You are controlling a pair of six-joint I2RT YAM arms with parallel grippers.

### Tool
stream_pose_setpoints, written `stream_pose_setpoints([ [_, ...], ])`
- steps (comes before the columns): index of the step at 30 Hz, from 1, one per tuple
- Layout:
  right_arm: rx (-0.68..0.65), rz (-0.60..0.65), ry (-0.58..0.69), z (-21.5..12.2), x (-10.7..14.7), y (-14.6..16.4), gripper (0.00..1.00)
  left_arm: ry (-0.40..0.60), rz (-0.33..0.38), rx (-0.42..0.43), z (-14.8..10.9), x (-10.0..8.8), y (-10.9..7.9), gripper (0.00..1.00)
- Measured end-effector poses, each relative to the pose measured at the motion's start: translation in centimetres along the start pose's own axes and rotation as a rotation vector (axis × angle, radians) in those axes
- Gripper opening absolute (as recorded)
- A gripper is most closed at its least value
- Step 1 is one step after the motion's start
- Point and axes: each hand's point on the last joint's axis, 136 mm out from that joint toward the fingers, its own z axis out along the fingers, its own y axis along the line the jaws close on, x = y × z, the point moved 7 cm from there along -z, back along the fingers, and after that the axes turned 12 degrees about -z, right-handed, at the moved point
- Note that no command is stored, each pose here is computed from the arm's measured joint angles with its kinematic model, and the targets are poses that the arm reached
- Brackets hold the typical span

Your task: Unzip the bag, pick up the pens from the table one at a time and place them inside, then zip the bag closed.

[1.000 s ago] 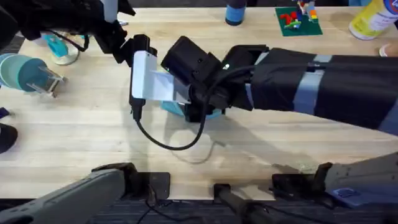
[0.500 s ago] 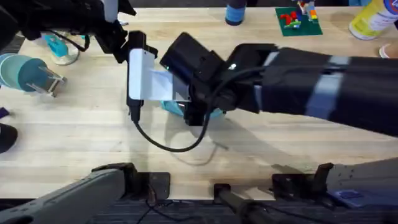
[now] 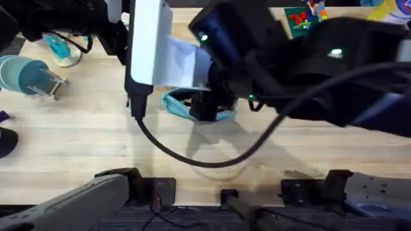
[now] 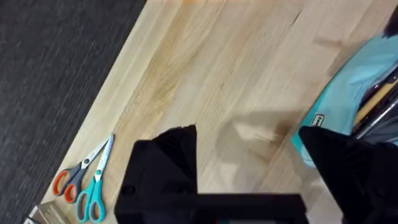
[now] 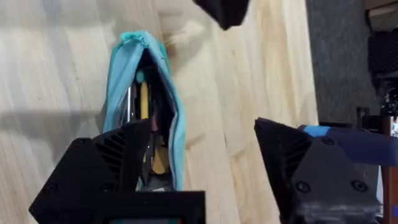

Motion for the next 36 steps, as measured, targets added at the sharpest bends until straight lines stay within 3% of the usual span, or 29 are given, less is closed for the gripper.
stream_pose_setpoints([
  [16,0.01,0.004,-0.01,-2.2,0.5,-0.3,0.997,0.001,-0.004,0.008,0.0,0.0,-0.1,0.993],
  [24,0.064,0.027,-0.063,-4.9,0.5,-1.3,0.997,0.002,-0.005,0.008,-0.6,0.0,-0.6,0.993],
  [30,0.059,0.037,-0.059,-6.0,1.0,-1.1,0.997,-0.029,0.022,-0.027,-3.5,-0.7,-2.2,0.993],
  [36,0.02,0.065,-0.021,-6.0,1.7,-0.5,0.997,-0.003,0.049,0.002,-6.1,0.0,-5.2,0.993],
])
